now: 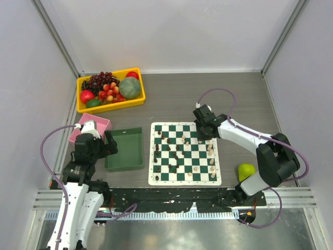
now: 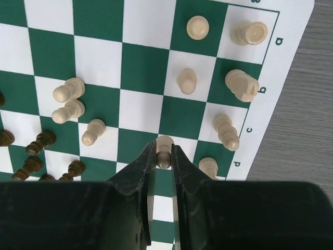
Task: Set up the chess pieces on the board
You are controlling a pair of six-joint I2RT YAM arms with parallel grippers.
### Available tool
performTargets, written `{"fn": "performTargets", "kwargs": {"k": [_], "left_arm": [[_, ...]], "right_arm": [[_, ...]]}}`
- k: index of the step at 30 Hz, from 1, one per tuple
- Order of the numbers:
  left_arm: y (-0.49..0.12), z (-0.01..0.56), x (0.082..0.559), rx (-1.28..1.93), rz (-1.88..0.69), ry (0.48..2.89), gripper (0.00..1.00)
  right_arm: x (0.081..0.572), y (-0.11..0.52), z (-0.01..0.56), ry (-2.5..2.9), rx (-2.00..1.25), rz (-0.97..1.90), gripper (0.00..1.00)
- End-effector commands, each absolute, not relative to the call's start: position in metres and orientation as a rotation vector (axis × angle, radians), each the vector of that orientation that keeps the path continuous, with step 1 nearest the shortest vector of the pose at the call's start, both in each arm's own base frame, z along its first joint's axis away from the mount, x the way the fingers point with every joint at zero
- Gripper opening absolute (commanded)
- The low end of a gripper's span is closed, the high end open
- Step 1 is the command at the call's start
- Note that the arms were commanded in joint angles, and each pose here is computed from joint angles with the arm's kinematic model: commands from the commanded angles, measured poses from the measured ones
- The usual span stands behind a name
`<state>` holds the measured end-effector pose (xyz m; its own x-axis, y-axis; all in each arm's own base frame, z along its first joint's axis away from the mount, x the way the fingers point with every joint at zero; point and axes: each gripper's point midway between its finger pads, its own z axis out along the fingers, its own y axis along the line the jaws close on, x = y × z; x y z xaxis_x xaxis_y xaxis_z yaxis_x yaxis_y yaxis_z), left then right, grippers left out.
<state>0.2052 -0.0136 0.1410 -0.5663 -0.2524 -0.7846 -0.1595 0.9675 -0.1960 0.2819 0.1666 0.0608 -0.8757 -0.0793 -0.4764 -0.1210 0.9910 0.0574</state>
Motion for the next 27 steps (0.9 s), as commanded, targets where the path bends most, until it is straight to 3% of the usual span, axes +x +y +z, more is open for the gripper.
{"fn": "performTargets", "kwargs": {"k": [1,27], "left_arm": [[-0.017,0.160,0.212,-0.276,-0.157,2.124,0.99],[-0.017,0.159,0.213,-0.278,-0.154,2.131,0.99]], "right_arm": [[0.295,0.167,0.067,2.580,-0.090,0.141,0.17],[0.303,0.152,0.042,2.612,-0.091,0.047,0.18]]}}
